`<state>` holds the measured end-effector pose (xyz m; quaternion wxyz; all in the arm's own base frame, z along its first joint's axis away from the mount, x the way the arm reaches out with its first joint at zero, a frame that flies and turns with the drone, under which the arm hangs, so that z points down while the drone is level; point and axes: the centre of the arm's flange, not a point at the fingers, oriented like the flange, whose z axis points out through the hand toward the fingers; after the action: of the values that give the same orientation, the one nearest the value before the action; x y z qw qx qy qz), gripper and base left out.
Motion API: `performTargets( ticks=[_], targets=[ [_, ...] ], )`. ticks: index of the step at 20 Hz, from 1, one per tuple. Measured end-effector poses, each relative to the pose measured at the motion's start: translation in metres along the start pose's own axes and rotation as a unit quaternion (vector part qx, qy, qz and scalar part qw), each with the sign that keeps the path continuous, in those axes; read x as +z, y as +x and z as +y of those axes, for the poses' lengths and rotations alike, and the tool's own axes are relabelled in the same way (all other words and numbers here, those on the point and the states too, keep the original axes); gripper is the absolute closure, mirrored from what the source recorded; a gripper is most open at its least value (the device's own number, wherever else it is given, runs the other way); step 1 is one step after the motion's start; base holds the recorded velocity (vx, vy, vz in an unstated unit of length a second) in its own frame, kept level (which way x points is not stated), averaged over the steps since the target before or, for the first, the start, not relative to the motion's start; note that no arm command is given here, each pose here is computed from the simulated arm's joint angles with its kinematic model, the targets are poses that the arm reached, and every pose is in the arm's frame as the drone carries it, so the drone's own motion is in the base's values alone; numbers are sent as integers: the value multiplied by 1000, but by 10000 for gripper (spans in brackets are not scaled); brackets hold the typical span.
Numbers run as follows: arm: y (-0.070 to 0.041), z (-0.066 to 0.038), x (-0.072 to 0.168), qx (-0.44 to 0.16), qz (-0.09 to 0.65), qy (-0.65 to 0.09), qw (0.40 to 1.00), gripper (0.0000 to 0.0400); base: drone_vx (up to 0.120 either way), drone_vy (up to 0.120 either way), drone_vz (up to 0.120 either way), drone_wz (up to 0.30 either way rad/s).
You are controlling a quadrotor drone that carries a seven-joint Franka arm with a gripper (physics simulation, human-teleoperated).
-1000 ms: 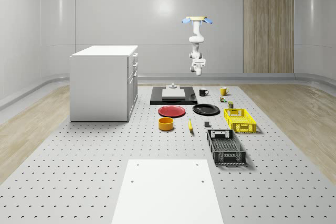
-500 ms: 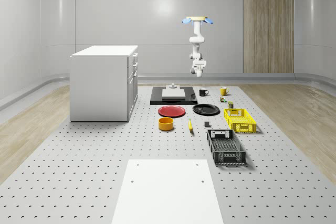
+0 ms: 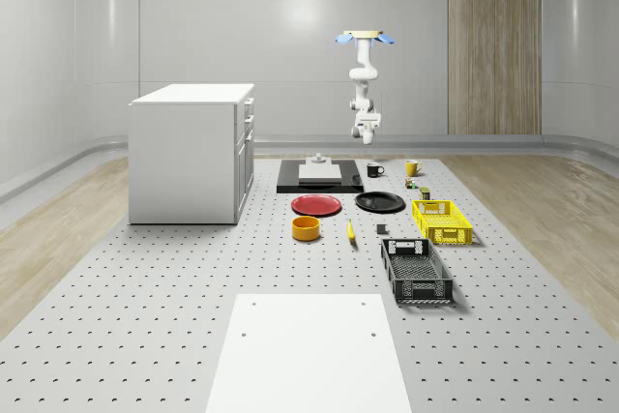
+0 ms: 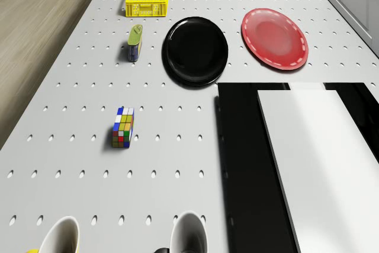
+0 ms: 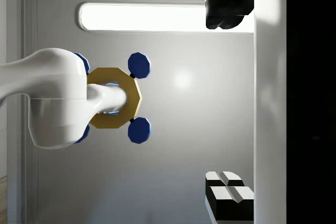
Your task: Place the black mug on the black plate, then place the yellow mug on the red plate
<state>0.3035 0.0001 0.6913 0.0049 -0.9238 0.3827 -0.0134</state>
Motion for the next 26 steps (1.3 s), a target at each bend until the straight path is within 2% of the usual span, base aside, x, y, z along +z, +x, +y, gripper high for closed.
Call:
performTargets(
  ticks=[13, 19, 26],
  targets=[
    [-1, 0, 0, 0, 7, 0, 1000, 0, 120, 0, 0, 0],
    [-3, -1, 0, 0, 15, -5, 1000, 0, 0, 0, -33, 0],
    [-8, -5, 0, 0, 39, -25, 999, 0, 0, 0, -120, 0]
  ],
)
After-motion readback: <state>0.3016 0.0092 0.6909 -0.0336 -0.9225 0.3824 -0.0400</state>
